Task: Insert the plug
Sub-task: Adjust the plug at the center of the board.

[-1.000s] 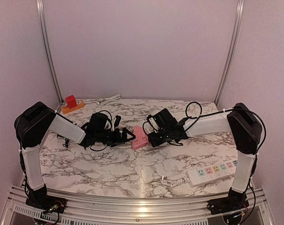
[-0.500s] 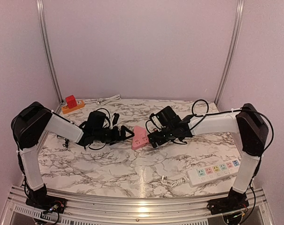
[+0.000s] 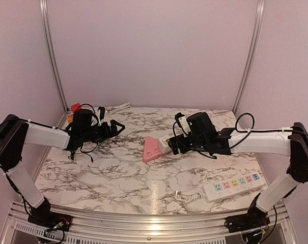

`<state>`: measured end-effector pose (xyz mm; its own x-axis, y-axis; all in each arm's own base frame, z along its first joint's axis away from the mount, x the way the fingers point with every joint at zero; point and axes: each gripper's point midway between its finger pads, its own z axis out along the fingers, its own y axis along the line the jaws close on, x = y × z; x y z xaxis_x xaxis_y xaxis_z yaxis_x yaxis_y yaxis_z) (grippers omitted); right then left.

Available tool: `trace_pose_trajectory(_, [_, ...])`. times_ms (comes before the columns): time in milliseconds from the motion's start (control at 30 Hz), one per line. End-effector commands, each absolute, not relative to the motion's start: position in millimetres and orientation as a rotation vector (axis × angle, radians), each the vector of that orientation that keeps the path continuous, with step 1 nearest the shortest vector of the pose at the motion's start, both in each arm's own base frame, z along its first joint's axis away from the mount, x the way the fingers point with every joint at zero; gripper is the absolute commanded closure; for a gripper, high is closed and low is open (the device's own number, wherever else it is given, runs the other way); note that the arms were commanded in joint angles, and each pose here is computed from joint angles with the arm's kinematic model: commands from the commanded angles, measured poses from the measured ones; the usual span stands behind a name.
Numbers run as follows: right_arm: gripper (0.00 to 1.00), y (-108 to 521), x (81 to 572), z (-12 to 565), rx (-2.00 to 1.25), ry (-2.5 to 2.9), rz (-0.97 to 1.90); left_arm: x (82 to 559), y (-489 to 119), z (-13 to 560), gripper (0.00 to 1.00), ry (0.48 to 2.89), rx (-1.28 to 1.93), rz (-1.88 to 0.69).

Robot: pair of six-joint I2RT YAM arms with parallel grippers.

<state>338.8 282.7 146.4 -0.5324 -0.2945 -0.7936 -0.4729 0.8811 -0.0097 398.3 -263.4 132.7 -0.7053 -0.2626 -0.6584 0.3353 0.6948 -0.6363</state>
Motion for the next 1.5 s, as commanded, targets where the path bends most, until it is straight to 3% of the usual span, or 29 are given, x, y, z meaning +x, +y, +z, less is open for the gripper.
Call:
trace_pose_trajectory(0, [0.01, 292.2, 341.7, 168.6, -0.478, 2.095, 0.363, 408.0, -221.5, 138.7, 0.01, 2.111, -0.116, -0.890])
trace_pose_trajectory(200, [0.02, 283.9, 345.1, 161.0, -0.446, 2.120, 0.308, 409.8, -184.7, 136.0, 0.01, 2.094, -0.338, -0.875])
trace_pose_trajectory(633, [0.06, 284.6, 343.6, 142.8, -0.445, 2.174, 0.303, 414.5, -170.8, 101.9, 0.01, 2.196, -0.517, -0.837])
trace_pose_trajectory(1133, [0.07, 288.9, 342.3, 127.9, -0.456, 2.206, 0.315, 413.6, -33.4, 104.9, 0.01, 2.113, -0.914, -0.378])
trace_pose_trajectory(1467, [0.07, 289.5, 342.0, 119.8, -0.461, 2.223, 0.310, 406.1, 12.8, 81.8, 0.01, 2.068, -1.183, -0.384])
